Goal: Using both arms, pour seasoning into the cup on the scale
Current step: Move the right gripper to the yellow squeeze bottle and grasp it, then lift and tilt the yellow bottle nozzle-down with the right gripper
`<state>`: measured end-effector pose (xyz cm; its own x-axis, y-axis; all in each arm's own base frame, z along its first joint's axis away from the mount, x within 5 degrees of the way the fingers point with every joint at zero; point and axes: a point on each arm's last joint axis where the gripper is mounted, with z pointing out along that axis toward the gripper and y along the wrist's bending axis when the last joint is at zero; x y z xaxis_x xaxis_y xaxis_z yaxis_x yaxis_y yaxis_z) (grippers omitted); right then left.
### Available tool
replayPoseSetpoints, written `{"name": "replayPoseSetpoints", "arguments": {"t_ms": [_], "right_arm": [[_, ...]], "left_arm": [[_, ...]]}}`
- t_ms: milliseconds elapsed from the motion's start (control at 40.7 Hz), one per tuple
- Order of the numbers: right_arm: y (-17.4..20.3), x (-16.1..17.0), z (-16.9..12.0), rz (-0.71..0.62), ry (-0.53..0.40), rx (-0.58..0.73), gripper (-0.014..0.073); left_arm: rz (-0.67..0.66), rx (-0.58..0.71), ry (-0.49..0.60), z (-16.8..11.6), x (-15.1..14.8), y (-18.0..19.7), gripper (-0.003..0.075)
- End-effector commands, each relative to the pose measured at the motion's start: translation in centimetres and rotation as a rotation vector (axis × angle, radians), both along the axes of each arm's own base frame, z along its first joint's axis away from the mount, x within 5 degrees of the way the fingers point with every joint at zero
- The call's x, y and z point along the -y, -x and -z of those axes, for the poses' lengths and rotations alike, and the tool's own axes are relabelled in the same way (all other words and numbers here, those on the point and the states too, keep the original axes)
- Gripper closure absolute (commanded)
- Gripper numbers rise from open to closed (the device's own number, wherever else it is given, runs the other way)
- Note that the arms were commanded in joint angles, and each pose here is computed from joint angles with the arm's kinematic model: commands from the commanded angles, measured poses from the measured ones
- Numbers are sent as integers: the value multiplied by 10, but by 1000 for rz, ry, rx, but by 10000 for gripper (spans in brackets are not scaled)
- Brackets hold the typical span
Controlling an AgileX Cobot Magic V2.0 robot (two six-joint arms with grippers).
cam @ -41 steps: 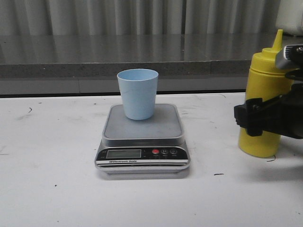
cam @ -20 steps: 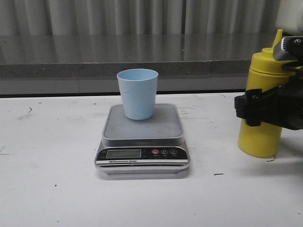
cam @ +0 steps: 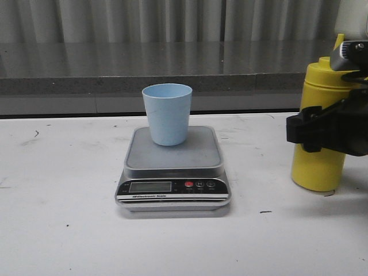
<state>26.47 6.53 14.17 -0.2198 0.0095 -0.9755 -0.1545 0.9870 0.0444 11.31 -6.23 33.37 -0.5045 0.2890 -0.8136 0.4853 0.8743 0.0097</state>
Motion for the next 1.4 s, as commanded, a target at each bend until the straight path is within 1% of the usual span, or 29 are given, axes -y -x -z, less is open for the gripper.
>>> {"name": "replayPoseSetpoints", "arguments": {"t_ms": [0,123,270,344,516,614,688,713,786,1007,1106,1253,1376], "right_arm": [[-1,-1,-35,-21,11,150,193],[1,-2,-52,-36,55,122,193],[-9,-7,-76,-76,139,39,193],[-16,-10,-90,-108,207,-1,193],[-37,-20,-126,-221,411,-96,194],[-49,-26,-147,-273,500,-107,194],[-60,-29,-162,-314,575,-114,212],[-62,-31,-164,-328,600,-120,221],[-71,-37,-171,-381,714,-134,248],[-89,-64,-174,-488,1023,-158,253],[-96,-75,-174,-502,1150,-155,253],[-110,-88,-173,-481,1339,-160,253],[-117,-97,-172,-470,1494,-137,253]], "left_arm": [[1,78,67,-14,3,-1,427],[1,78,67,-14,3,-1,427],[1,78,67,-14,3,-1,427],[1,78,67,-14,3,-1,427],[1,78,67,-14,3,-1,427],[1,78,67,-14,3,-1,427],[1,78,67,-14,3,-1,427],[1,78,67,-14,3,-1,427],[1,78,67,-14,3,-1,427],[1,78,67,-14,3,-1,427],[1,78,67,-14,3,-1,427],[1,78,67,-14,3,-1,427],[1,78,67,-14,3,-1,427]]}}
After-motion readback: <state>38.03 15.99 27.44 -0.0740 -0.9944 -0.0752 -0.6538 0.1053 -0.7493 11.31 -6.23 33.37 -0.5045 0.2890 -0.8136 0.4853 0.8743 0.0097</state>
